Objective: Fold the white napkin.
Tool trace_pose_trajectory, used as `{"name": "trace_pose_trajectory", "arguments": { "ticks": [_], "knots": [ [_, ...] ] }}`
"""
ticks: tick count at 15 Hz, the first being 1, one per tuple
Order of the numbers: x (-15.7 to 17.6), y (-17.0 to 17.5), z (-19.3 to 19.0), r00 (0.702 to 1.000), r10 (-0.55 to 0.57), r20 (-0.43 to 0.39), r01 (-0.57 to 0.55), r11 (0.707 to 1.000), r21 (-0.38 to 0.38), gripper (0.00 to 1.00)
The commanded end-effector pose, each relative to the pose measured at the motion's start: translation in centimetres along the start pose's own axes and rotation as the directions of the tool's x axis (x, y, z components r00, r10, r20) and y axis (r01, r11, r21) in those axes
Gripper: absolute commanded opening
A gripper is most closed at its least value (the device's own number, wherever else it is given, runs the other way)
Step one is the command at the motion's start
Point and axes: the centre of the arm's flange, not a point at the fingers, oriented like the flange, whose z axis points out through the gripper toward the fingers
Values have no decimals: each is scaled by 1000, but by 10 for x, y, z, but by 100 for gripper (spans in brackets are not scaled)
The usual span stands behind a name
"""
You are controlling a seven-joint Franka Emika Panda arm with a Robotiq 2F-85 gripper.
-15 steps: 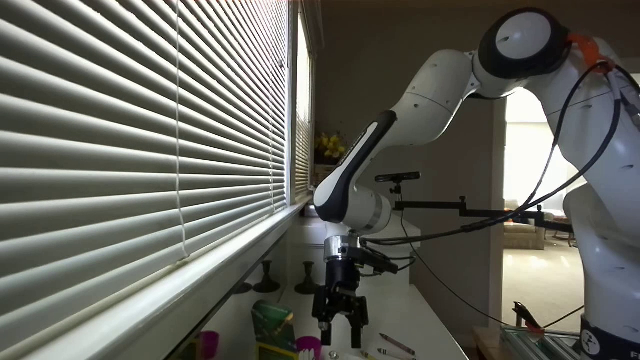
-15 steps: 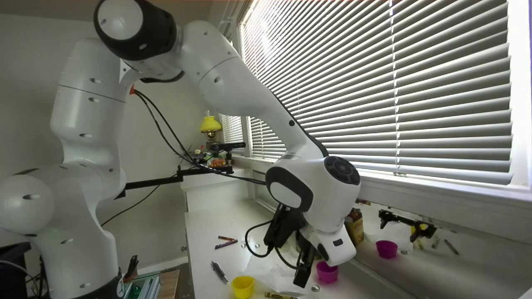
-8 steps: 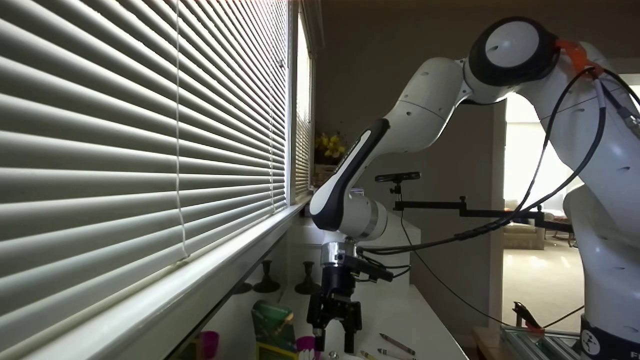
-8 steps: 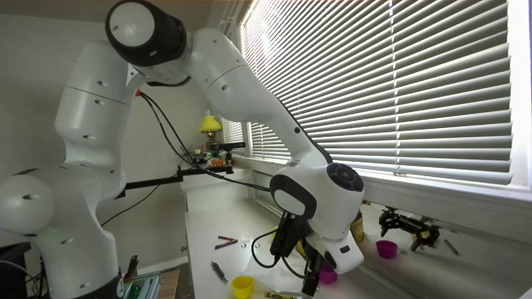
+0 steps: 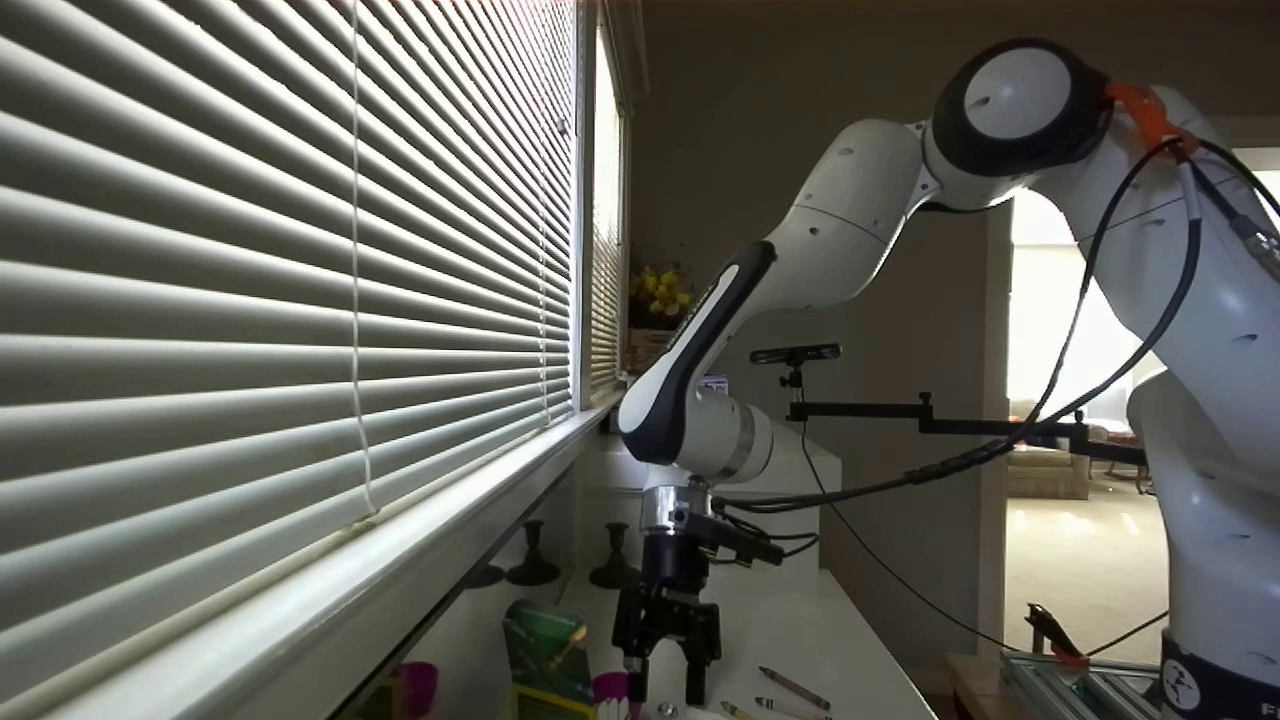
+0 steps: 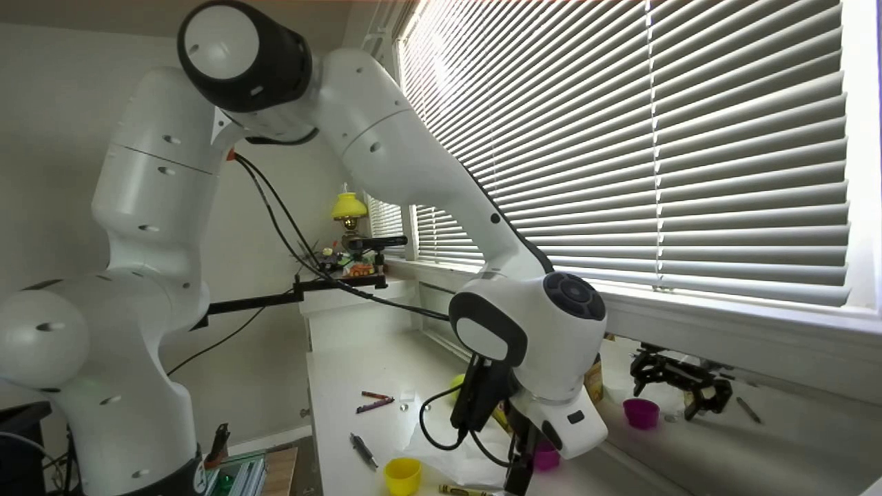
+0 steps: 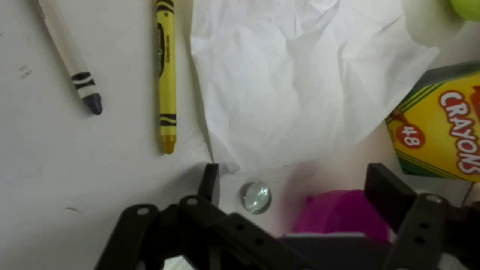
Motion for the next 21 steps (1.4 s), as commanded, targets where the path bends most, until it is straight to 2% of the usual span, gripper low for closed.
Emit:
{"name": "trace_pose_trajectory", "arguments": {
  "ticks": [1,6,9,21],
  "knots": [
    [-5,6,-8,1000,-27,3,27,1000,7,100],
    [-30,17,-17,992,-45,115,45,999,-1,100],
    [-30,24,-15,987,-54,152,56,998,-10,100],
    [-23,14,2,985,-50,168,52,999,-10,100]
  ]
}}
